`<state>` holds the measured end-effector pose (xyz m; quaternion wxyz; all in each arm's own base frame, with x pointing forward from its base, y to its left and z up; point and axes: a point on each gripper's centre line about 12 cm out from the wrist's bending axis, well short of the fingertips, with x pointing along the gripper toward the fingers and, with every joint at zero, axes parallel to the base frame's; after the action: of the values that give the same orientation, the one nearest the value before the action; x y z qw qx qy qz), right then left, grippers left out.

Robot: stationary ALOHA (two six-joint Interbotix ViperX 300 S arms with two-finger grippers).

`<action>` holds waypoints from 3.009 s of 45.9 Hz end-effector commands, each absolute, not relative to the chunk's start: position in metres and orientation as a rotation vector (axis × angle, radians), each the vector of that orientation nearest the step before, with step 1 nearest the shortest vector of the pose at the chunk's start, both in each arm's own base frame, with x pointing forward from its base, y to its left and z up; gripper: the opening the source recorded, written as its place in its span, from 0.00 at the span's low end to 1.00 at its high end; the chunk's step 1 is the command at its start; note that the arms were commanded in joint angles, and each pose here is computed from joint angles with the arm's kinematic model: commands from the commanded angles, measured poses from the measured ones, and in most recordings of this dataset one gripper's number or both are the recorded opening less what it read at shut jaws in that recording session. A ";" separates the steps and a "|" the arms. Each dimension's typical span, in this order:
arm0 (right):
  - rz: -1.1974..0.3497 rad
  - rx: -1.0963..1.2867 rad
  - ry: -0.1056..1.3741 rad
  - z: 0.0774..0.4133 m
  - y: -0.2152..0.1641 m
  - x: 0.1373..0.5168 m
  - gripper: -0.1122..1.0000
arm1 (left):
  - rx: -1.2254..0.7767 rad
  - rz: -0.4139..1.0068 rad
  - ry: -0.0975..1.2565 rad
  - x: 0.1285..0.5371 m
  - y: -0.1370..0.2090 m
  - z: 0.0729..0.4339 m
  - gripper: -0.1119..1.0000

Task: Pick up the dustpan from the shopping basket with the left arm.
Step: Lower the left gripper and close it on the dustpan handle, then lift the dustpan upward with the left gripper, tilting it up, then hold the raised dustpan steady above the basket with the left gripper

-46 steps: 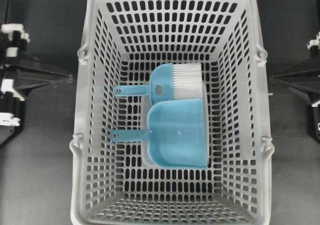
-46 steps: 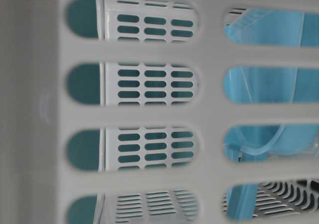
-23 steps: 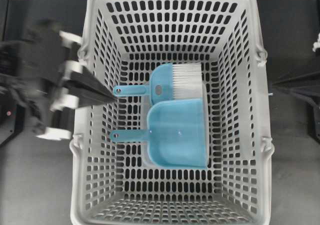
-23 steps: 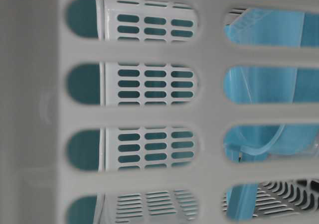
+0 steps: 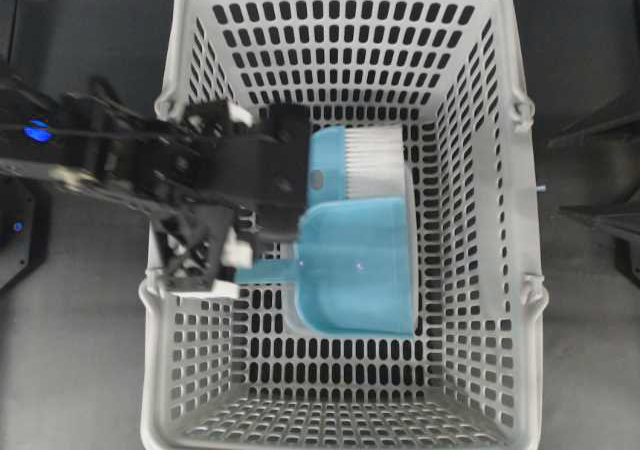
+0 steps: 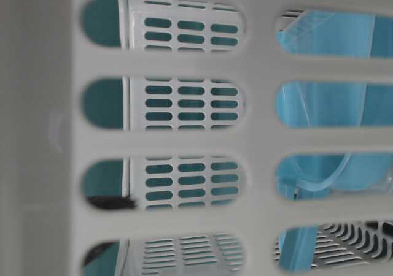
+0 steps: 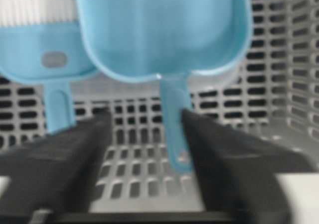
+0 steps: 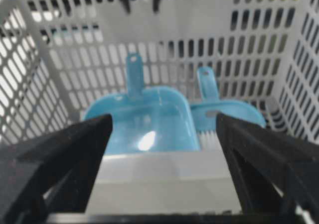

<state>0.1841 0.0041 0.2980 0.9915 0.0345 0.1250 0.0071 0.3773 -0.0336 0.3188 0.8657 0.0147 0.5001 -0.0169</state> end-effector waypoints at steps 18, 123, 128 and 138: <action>0.027 0.075 0.210 0.300 0.006 0.184 0.81 | 0.043 -0.046 1.246 0.404 -0.059 0.244 0.90; 0.026 0.116 0.186 0.289 0.006 0.175 0.81 | 0.002 -0.036 0.899 0.369 -0.036 0.374 0.37; 0.026 0.116 0.186 0.289 0.006 0.175 0.81 | 0.006 -0.034 0.911 0.371 -0.035 0.374 0.37; 0.024 0.116 0.187 0.288 0.006 0.175 0.81 | 0.003 -0.032 0.913 0.372 -0.035 0.373 0.37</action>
<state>0.1737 0.0060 0.2848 0.9934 0.0556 0.0996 0.0118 0.3729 -0.0352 0.3600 0.8889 0.0023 0.4579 -0.0150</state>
